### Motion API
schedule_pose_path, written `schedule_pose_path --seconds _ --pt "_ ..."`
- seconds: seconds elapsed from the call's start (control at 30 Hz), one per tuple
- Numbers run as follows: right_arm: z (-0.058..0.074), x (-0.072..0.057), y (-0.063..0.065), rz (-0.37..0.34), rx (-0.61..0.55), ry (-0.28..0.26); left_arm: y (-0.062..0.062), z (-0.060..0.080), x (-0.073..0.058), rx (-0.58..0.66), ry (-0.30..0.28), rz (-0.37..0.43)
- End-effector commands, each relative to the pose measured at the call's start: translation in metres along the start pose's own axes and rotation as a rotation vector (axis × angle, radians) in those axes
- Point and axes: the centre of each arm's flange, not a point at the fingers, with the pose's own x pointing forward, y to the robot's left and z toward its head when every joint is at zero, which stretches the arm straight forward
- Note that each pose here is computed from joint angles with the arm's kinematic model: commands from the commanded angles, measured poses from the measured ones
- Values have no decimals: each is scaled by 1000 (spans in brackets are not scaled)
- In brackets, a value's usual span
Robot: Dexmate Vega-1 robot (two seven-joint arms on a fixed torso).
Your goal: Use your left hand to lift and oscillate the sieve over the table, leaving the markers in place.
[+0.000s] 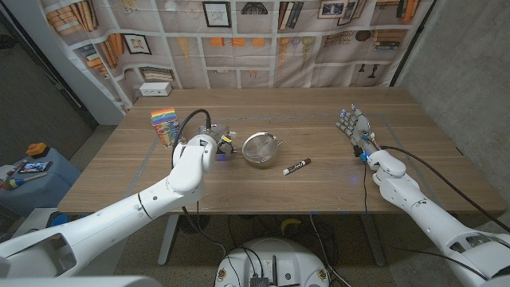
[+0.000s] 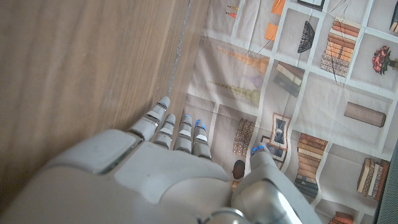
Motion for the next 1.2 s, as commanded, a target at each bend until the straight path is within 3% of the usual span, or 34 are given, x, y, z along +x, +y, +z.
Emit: schedule_pose_path --seconds 0.03,0.2,0.63,1.2 --pt "-2 0 0 -3 5 2 1 1 4 20 31 -51" --pt "-3 -1 0 -5 6 2 2 1 4 19 30 -41" --pt "-2 -3 0 -4 7 -4 6 0 -3 2 0 129" --pt "1 -4 0 0 5 -6 8 0 -10 -58 -26 248"
